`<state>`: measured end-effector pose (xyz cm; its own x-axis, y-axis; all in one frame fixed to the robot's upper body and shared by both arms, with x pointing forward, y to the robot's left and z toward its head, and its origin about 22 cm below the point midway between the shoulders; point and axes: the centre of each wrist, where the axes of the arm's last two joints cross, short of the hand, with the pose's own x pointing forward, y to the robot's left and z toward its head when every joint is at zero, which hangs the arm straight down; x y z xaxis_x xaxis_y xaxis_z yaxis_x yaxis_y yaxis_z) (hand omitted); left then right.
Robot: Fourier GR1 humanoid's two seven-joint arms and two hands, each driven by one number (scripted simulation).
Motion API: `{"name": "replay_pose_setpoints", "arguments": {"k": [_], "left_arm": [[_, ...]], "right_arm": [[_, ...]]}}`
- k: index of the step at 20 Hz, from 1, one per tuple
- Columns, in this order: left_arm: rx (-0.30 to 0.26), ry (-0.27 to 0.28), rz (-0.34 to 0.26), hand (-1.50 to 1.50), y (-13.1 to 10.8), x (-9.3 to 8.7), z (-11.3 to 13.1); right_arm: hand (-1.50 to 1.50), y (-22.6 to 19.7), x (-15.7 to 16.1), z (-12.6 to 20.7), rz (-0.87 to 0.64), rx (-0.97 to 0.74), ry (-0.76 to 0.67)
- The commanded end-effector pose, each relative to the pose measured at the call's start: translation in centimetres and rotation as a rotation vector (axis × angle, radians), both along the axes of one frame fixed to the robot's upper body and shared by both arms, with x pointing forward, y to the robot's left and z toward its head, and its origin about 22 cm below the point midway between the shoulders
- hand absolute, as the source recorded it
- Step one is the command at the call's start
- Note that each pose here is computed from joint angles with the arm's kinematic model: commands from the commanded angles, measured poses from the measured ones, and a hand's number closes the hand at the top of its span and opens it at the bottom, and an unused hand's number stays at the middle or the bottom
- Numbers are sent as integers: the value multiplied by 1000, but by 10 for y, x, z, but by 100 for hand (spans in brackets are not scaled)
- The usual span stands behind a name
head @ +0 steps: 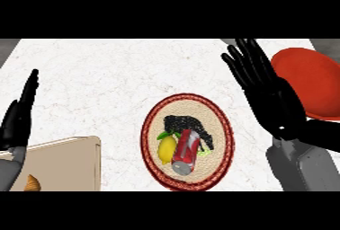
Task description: Pick the lemon from the placemat and place it in the bowl
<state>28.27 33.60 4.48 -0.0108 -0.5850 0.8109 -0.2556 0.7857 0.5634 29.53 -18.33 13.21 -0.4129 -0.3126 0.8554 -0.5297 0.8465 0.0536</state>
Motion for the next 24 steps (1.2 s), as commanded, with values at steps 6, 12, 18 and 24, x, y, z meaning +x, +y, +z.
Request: {"name": "replay_pose_setpoints", "arguments": {"k": [6, 12, 18, 24], "left_arm": [[-199, -84, -116, 0, -62, 22, 46], [-255, -10, -125, 0, -71, 2, 17], [-254, -6, -105, 0, -68, 6, 38], [-263, 0, -128, 0, -74, 9, 39]], "right_arm": [[150, -25, 21, -87, 166, -83, 265], [-150, -65, 2, -145, -255, -170, 153], [-150, -70, 1, -87, -159, -529, -12], [-150, -44, 18, -38, -102, -873, -20]]}}
